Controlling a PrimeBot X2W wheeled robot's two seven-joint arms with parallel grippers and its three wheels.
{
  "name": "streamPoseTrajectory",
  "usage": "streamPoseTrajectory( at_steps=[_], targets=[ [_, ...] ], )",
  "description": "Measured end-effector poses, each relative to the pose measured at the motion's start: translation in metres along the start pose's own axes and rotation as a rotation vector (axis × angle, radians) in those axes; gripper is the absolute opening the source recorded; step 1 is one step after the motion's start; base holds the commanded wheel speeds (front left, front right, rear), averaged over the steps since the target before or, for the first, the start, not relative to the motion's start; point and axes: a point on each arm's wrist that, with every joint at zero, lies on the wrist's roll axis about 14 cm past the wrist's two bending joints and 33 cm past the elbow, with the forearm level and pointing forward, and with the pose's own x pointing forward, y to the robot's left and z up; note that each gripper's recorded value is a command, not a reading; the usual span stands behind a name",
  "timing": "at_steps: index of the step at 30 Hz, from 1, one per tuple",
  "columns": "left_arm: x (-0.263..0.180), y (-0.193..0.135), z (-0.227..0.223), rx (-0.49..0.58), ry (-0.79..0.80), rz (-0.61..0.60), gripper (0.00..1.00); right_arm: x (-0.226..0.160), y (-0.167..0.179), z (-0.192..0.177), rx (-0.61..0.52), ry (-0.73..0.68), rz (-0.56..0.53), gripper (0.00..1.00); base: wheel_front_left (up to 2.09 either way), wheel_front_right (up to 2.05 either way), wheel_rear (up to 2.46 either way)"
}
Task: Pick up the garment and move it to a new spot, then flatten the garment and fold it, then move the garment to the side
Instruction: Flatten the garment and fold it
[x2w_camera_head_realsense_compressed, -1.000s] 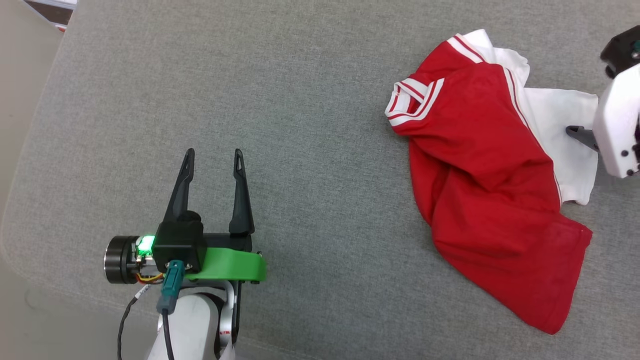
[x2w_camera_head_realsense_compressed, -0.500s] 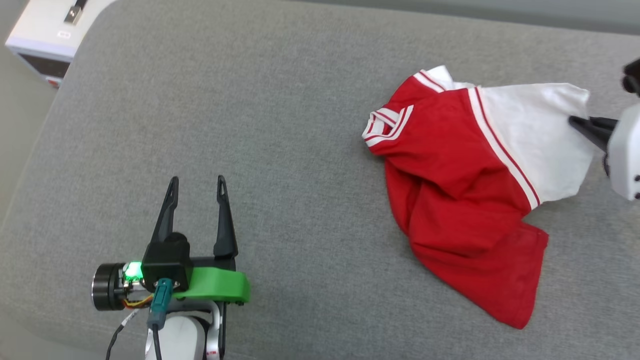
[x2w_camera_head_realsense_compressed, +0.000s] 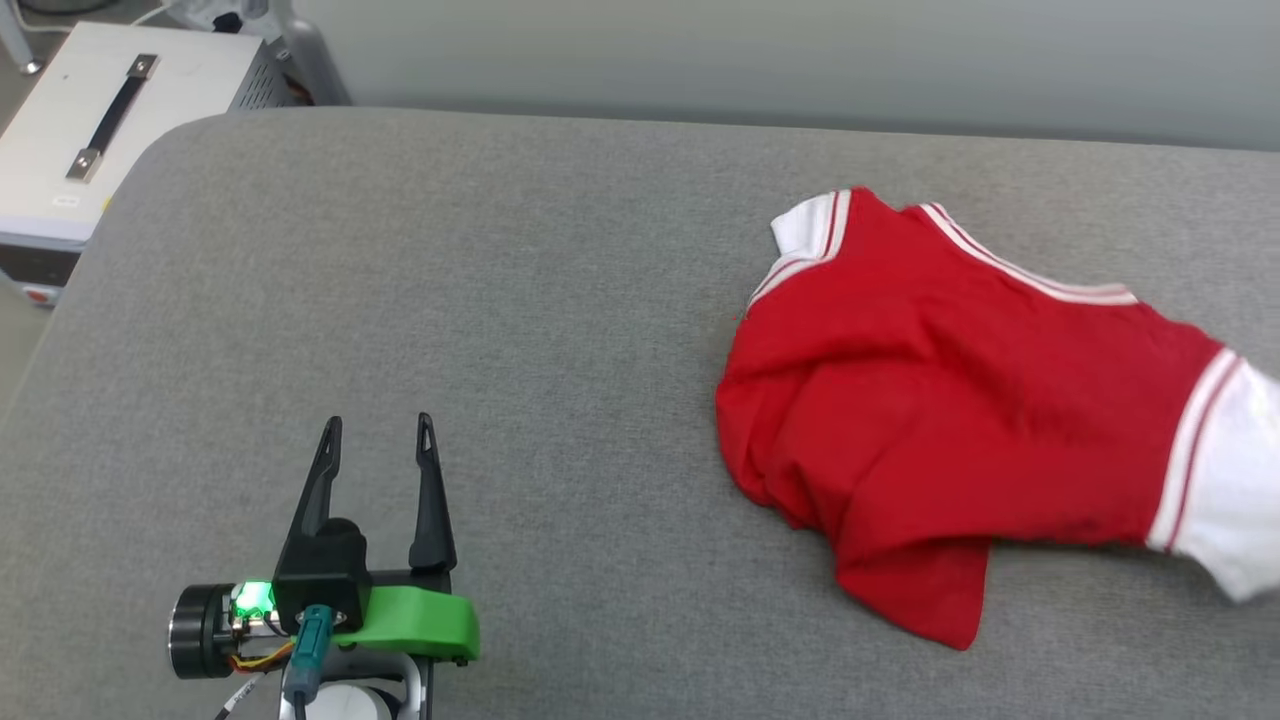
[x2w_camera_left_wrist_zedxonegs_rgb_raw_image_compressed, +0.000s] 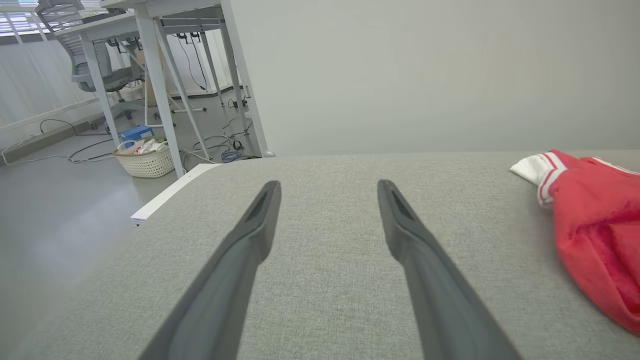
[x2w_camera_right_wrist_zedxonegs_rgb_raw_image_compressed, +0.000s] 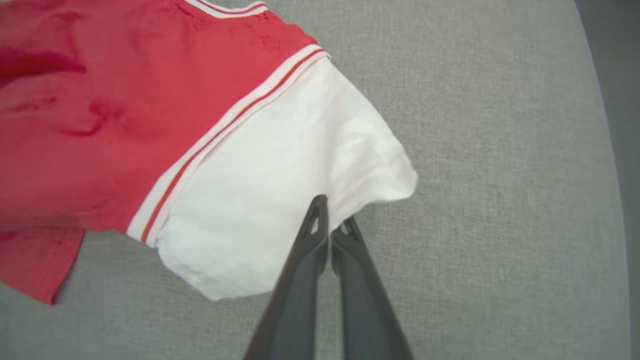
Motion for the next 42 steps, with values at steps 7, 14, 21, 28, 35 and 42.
streamPoseTrajectory(
  at_steps=[7, 14, 21, 28, 35, 42],
  targets=[
    [0.002, -0.009, 0.005, -0.002, -0.016, -0.029, 1.00, -0.033, -0.030, -0.104, 0.185, 0.158, -0.128, 0.00, 0.00, 0.00, 0.00],
    [0.002, -0.009, 0.001, 0.002, -0.006, -0.037, 1.00, -0.034, -0.027, -0.142, 0.261, 0.207, -0.163, 0.20, 0.00, 0.00, 0.00],
    [0.001, -0.008, 0.004, 0.004, -0.016, -0.038, 1.00, -0.031, -0.033, -0.097, 0.151, -0.001, -0.189, 1.00, 0.00, 0.00, 0.00],
    [-0.001, -0.007, 0.010, 0.003, -0.035, -0.040, 1.00, -0.039, -0.021, 0.012, 0.020, -0.452, -0.196, 1.00, 0.00, 0.00, 0.00],
    [-0.001, -0.007, 0.011, 0.007, -0.038, -0.049, 1.00, -0.049, 0.033, 0.065, -0.048, -0.710, -0.157, 1.00, 0.00, 0.00, 0.00],
    [0.003, -0.007, 0.015, 0.013, -0.051, -0.067, 1.00, -0.067, 0.080, 0.100, -0.076, -0.851, -0.117, 1.00, 0.00, 0.00, 0.00]
  ],
)
